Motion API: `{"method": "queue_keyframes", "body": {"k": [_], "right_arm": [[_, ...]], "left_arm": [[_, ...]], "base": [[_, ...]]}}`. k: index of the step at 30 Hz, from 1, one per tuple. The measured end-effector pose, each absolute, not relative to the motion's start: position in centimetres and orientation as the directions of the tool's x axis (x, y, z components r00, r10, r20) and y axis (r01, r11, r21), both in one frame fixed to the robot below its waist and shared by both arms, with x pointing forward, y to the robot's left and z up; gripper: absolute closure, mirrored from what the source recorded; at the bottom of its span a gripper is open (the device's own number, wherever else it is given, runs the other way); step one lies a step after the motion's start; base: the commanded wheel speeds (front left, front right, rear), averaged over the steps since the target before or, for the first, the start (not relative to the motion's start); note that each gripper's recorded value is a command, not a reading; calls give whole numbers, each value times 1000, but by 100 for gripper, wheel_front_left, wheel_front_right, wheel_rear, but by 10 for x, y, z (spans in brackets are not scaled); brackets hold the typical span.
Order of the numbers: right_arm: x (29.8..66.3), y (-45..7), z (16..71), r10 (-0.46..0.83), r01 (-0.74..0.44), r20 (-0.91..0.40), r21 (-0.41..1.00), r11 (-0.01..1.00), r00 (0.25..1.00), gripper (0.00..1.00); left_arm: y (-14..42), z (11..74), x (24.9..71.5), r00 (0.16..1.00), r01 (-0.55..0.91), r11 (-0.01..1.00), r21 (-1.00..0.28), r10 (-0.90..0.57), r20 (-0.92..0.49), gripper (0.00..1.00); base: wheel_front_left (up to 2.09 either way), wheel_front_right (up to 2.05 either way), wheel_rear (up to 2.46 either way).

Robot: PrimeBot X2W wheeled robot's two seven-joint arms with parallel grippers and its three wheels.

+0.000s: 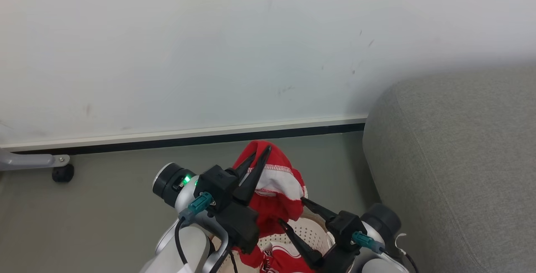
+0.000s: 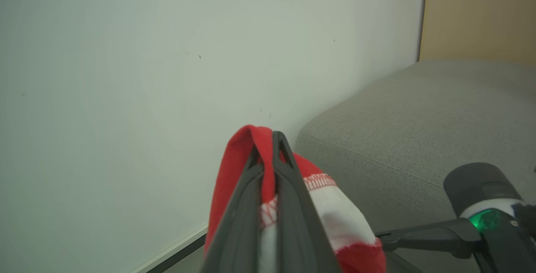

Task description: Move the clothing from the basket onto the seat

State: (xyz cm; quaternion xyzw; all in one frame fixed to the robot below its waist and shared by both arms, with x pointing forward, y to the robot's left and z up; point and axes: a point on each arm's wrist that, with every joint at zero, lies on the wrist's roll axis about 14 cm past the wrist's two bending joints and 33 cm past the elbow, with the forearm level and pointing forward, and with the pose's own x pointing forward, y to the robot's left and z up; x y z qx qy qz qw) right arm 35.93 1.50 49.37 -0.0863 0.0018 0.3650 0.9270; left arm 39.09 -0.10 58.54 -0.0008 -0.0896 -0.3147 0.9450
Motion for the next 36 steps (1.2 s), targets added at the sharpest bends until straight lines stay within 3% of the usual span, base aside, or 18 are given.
{"method": "queue_keyframes", "body": {"k": [15,16,17,18,20,29,30,33,34,36], "right_arm": [[389,4,503,650,-653,-91,-212,727,754,1],[390,4,503,652,-655,-91,-212,725,752,33],[391,5,505,654,-656,-89,-211,725,751,51],[391,5,505,654,-656,-87,-205,726,752,60],[391,5,505,653,-656,-86,-195,729,752,97],[397,0,518,636,-634,-46,-162,756,770,100],[398,-2,520,630,-628,-39,-151,764,775,100],[401,-10,526,608,-604,-18,-131,786,794,100],[403,-14,528,599,-595,-12,-129,793,801,100],[406,-24,531,576,-572,-1,-123,811,817,100]], "left_arm": [[-9,591,389,771,615,787,47,-613,173,100],[-9,590,389,771,616,787,47,-614,169,100],[-10,590,389,771,617,786,45,-614,169,100],[-10,590,389,770,617,786,44,-615,170,100],[-10,590,389,770,619,785,42,-616,169,100],[-5,583,393,786,605,796,-4,-598,156,100],[-3,579,394,792,600,800,-11,-592,149,97],[-1,574,396,801,591,807,-24,-583,138,28],[0,572,396,803,589,808,-28,-581,135,0],[1,571,398,808,582,812,-34,-574,136,0]], "base": [[0,0,0],[0,0,0],[0,0,0],[0,0,0],[0,0,0],[0,0,0],[0,0,0],[0,0,0],[0,0,0],[0,0,0]]}}
